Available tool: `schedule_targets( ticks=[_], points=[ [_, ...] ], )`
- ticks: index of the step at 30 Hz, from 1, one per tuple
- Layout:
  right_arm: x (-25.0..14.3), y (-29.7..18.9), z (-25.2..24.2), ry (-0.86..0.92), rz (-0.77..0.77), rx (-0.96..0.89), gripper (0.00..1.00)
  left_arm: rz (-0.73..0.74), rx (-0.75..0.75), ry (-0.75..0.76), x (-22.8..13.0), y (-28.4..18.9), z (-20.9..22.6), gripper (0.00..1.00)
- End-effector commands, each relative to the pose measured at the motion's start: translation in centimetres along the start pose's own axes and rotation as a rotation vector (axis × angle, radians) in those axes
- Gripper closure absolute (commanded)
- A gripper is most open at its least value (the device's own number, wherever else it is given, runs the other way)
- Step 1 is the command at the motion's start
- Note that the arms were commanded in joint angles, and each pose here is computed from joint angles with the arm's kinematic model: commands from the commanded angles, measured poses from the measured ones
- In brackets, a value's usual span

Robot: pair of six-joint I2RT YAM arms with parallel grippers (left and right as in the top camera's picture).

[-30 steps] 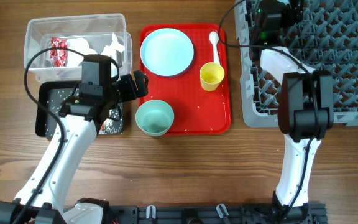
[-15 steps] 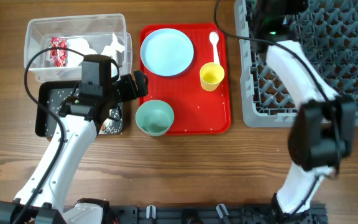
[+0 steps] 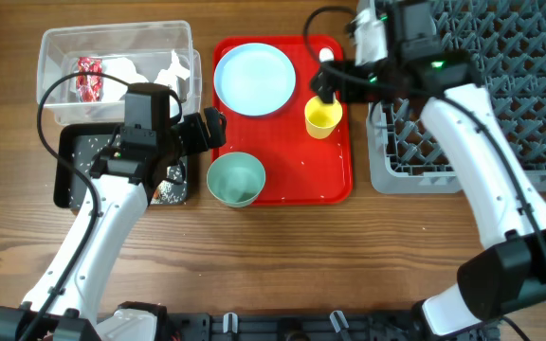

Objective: Sort waste into correct bins and load items into the dishwasher rack
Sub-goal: 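Reach the right gripper to the green bowl and grasp its rim, then carry the green bowl right and set it into the dish rack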

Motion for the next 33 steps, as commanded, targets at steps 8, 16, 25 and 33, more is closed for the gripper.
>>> schedule_targets(
  ticks=[8,16,25,33],
  points=[
    [-6.3,4.6,3.1,0.004,0.235,0.022,0.12,0.03,-0.013,-0.016,-0.3,-0.2,0.0,0.0],
    [-9.8,9.1,4.9,0.011,0.363,-0.047,0.27,-0.281,0.12,-0.175,5.8,-12.1,4.8,0.0],
    [-13.5,16.3,4.3,0.072,0.549,-0.066,0.5,-0.345,0.176,-0.225,5.8,-14.4,6.7,0.0],
    [-13.5,16.4,4.4,0.088,0.538,-0.073,0.96,-0.345,0.176,-0.225,5.8,-14.4,6.7,0.0]
  ],
)
Point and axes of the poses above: each gripper's point midway between its finger pads, its own y axis out along the fingers, its own z axis along the line the jaws close on, x = y × z, the point moved 8 cm from there along -y, back along the fingers, and after that the axes turned 6 degrees about y, right-handed, at the moved point
